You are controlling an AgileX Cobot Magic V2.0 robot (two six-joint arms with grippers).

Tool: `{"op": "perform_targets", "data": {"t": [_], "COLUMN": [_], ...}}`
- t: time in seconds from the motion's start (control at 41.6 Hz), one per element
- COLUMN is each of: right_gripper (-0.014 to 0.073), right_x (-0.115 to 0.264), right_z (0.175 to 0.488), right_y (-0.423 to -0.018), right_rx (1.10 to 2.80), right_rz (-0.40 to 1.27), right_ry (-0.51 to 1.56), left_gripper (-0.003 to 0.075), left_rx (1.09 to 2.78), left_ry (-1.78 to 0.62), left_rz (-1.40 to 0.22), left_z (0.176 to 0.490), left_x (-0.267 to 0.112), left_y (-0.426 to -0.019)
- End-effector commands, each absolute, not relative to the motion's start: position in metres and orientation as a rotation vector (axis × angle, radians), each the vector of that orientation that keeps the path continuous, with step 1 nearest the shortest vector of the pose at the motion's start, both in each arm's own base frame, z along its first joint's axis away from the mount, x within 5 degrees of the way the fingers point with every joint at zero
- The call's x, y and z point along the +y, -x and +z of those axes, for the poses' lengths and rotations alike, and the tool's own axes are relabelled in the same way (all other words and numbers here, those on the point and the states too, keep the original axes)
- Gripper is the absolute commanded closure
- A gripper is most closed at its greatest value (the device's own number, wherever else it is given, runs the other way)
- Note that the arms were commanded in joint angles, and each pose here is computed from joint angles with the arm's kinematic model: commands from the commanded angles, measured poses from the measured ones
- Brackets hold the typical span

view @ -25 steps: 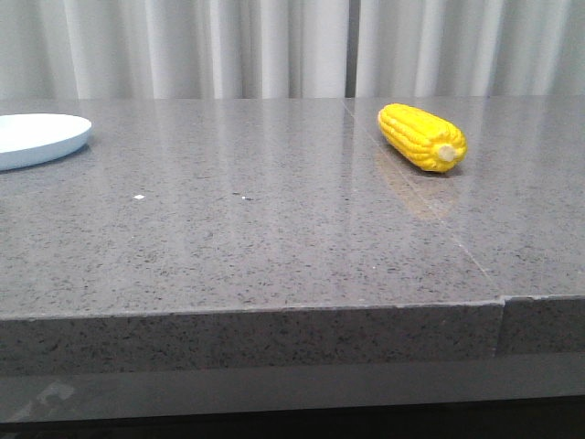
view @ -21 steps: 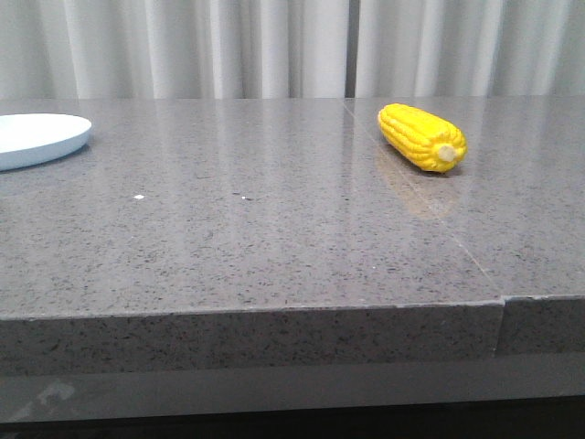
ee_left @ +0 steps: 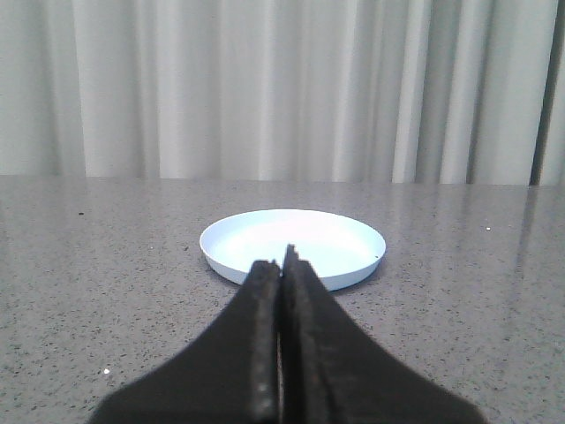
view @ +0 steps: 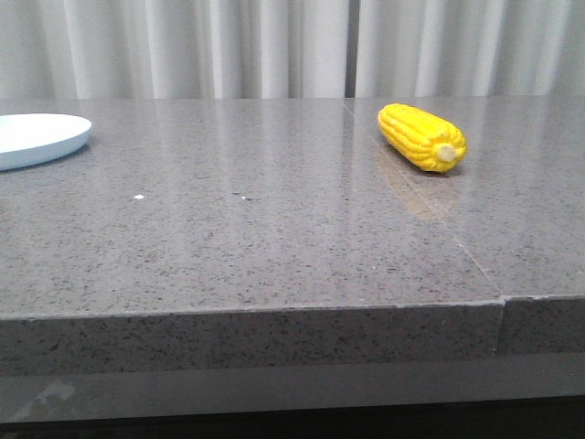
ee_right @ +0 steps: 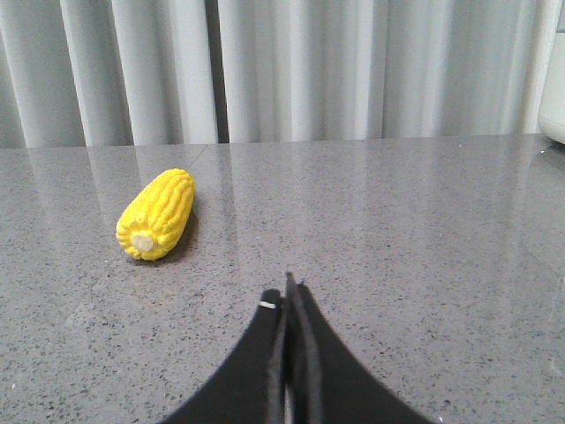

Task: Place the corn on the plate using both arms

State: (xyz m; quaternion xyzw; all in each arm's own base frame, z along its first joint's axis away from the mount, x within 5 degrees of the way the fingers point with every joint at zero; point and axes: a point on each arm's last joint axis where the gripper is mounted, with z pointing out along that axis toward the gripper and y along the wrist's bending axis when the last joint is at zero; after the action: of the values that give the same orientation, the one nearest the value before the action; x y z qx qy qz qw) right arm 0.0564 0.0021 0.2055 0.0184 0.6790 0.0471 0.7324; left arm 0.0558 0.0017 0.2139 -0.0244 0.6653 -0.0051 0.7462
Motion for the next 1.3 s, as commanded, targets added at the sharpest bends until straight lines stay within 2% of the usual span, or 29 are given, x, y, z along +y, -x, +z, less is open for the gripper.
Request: {"op": "perform_targets", "data": {"t": [0.0,0.144,0.24,0.529,0.673,0.841,0.985,1.081,1.274], "right_gripper": [0.0664,0.0664,0.0664,0.0664,0.0664,0.0664,0.0664,0.0664,0.0664], "right_x": [0.002,0.002,0.002,0.001,0.001,0.001,0.001,0.002,0.003], "right_z": [0.221,0.226,0.238,0.306,0.342,0.380,0.395,0.391,0.376], "right_y": [-0.053,-0.052,-0.049,-0.027,-0.025,-0.037,-0.059,-0.079,-0.111], "right_rx": [1.364,1.311,1.288,1.331,1.381,1.457,1.574,1.681,1.848], "right_rz": [0.090,0.091,0.092,0.088,0.086,0.084,0.080,0.073,0.064], "right_ry": [-0.025,-0.024,-0.023,-0.028,-0.030,-0.032,-0.036,-0.037,-0.040], "left_gripper": [0.0741,0.0741,0.0741,0.0741,0.0740,0.0741,0.0741,0.0741,0.0741], "left_rx": [1.359,1.323,1.256,1.107,1.110,1.216,1.377,1.489,1.597], "left_ry": [0.058,0.057,0.054,0.039,0.039,0.042,0.047,0.050,0.053], "left_rz": [-0.022,-0.022,-0.022,-0.013,-0.013,-0.011,-0.010,-0.009,-0.008], "left_z": [0.222,0.225,0.238,0.313,0.350,0.384,0.404,0.404,0.397], "left_x": [0.002,0.002,0.002,0.001,0.000,0.000,0.001,0.001,0.002], "left_y": [-0.053,-0.052,-0.049,-0.023,-0.013,-0.015,-0.028,-0.045,-0.070]}}
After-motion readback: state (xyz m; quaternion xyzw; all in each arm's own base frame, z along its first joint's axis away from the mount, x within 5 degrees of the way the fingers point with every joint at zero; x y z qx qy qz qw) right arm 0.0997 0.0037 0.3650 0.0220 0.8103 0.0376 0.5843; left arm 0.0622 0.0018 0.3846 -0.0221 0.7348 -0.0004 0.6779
